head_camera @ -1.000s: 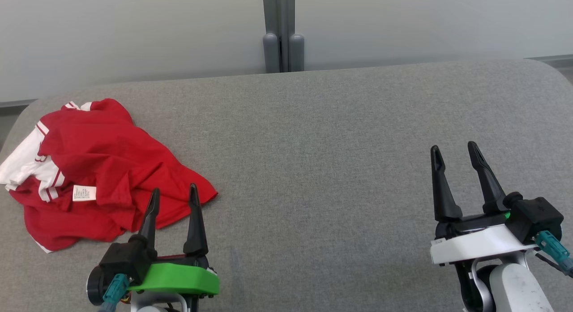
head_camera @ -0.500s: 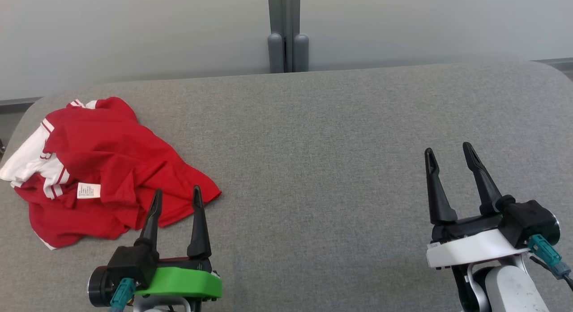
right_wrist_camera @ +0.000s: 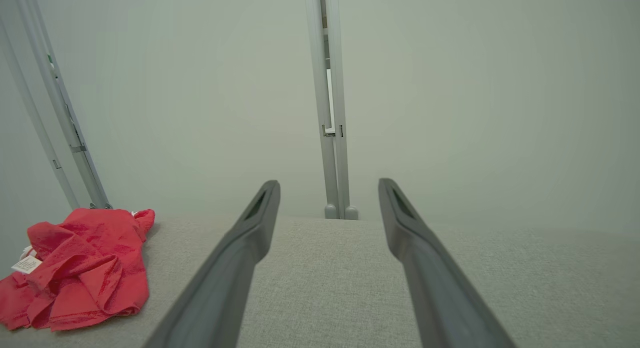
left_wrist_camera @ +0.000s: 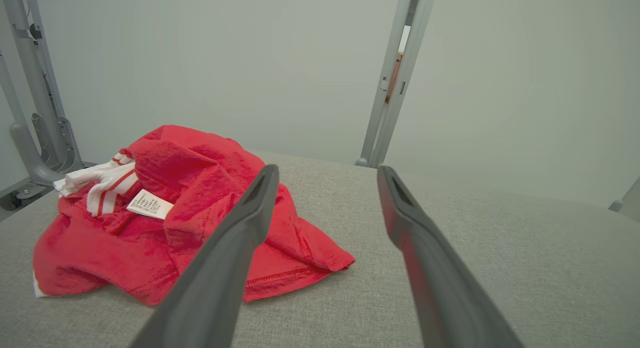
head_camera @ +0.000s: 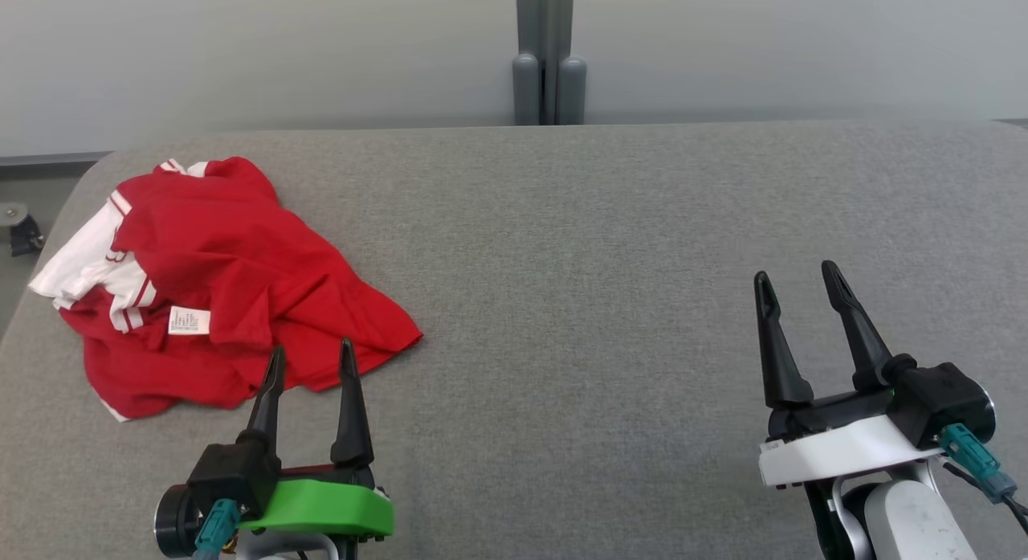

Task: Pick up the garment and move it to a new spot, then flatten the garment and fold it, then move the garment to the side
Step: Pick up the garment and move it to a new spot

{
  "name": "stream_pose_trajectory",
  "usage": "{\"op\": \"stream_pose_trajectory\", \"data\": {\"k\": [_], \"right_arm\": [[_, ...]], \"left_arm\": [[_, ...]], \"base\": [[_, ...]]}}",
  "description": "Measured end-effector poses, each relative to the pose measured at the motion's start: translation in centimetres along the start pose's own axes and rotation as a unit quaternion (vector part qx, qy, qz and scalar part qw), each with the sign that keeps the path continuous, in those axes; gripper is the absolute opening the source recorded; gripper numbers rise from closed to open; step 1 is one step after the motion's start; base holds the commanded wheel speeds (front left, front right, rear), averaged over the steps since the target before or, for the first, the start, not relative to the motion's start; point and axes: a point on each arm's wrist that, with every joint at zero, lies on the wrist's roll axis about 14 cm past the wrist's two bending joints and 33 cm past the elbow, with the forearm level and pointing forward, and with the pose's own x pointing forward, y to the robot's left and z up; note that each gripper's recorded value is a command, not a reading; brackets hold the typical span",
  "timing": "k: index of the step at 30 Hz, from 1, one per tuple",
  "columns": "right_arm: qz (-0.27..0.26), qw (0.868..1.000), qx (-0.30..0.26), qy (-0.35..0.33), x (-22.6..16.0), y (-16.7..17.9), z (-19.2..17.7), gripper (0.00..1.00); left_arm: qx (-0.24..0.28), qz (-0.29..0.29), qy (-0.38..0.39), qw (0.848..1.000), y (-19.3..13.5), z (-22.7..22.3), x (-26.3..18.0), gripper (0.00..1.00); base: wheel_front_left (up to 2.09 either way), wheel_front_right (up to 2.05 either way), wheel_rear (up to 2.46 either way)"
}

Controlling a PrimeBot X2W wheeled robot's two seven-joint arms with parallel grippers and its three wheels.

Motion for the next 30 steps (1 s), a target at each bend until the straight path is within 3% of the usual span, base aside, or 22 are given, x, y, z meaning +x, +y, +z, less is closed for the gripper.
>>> {"op": "stream_pose_trajectory", "data": {"k": [11,30], "right_arm": [[0.085,0.996,0.03,0.02,1.7,5.8,-1.9,1.0],[0.227,0.97,0.075,0.046,2.5,16.0,-3.8,1.0]], "left_arm": [[0.01,0.085,-0.021,0.996,5.0,1.7,-2.3,1.0],[0.021,0.22,-0.053,0.974,12.1,4.1,-9.4,1.0]], "base": [[0.0,0.0,0.0],[0.0,0.0,0.0]]}}
